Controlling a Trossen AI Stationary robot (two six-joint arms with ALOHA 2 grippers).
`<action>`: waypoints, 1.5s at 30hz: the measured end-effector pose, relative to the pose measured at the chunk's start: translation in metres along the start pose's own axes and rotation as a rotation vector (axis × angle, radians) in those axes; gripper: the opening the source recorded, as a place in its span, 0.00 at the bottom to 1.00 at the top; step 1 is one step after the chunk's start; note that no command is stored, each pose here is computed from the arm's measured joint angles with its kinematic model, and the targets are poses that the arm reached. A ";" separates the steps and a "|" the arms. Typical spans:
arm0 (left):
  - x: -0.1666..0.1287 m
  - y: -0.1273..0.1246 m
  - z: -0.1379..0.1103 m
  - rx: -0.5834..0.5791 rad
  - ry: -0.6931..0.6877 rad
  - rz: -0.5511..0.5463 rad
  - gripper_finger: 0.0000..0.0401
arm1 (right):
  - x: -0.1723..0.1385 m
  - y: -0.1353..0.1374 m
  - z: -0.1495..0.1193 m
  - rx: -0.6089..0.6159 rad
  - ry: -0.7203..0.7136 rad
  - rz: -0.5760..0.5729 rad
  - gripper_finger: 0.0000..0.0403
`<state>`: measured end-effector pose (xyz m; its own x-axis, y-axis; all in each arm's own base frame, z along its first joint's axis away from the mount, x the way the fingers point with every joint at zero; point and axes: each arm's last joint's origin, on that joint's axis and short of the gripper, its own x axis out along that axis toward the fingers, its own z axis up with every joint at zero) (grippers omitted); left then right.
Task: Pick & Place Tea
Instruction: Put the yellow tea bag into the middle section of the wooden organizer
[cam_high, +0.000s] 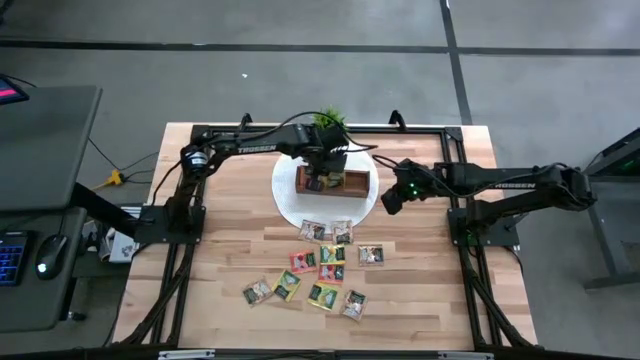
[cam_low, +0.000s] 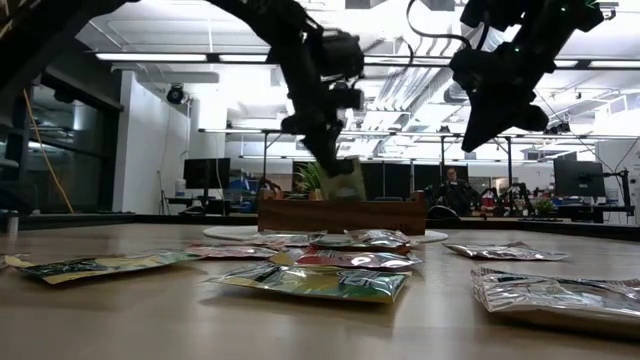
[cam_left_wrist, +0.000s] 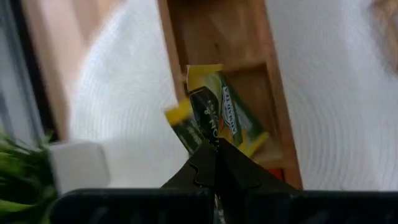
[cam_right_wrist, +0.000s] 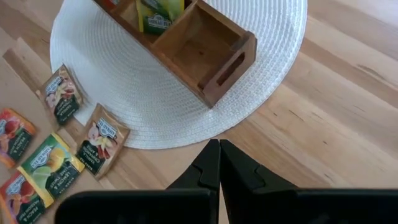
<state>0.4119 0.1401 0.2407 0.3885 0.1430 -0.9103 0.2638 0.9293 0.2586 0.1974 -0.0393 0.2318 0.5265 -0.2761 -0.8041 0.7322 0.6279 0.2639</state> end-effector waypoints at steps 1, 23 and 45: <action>0.002 -0.001 -0.002 0.000 0.018 -0.014 0.00 | 0.000 0.000 0.000 -0.006 0.000 0.001 0.00; 0.000 -0.001 -0.003 -0.031 0.044 0.014 0.27 | 0.000 0.001 0.000 -0.065 0.014 0.019 0.00; -0.046 -0.062 -0.036 -0.139 0.075 -0.045 0.29 | -0.006 0.021 -0.019 -0.174 0.026 0.070 0.00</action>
<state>0.3456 0.0882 0.2551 0.3103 0.1204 -0.9430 0.1527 0.9727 0.1745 0.2013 -0.0109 0.2321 0.5608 -0.2095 -0.8010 0.6068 0.7622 0.2255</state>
